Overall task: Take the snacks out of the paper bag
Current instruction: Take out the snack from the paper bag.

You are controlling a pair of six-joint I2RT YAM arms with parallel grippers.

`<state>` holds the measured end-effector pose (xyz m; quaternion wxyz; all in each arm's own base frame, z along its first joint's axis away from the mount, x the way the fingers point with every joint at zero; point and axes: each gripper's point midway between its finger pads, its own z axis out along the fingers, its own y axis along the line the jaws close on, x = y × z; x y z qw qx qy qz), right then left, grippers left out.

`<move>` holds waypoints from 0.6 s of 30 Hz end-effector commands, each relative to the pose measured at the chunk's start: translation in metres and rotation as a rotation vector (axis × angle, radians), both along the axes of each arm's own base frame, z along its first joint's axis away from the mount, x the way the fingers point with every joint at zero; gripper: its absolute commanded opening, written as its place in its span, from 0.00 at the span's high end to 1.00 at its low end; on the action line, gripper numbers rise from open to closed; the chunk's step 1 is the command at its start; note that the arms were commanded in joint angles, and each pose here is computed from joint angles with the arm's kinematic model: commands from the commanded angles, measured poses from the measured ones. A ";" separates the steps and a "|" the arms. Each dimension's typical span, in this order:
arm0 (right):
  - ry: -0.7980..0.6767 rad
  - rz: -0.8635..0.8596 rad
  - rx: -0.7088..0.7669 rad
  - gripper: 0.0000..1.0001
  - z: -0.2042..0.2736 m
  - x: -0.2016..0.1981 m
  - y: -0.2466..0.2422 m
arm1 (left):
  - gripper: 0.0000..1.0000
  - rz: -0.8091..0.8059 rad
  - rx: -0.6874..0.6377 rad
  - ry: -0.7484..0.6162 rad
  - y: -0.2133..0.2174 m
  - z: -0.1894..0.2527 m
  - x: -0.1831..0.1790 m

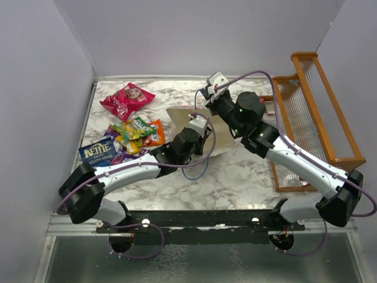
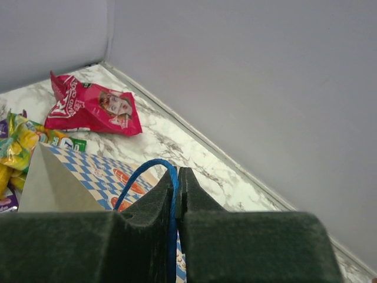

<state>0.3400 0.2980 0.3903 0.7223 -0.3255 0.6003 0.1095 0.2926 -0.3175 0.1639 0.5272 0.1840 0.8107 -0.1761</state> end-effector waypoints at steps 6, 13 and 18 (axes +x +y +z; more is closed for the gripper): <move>0.017 -0.083 0.048 0.98 0.027 0.027 -0.011 | 0.77 -0.148 -0.133 -0.096 0.014 0.079 -0.039; 0.028 -0.096 0.054 0.98 0.033 0.038 -0.016 | 0.77 -0.161 -0.176 -0.172 0.046 0.121 -0.060; 0.081 -0.129 0.056 0.98 0.027 0.052 -0.024 | 0.78 -0.129 -0.222 -0.289 0.079 0.175 -0.072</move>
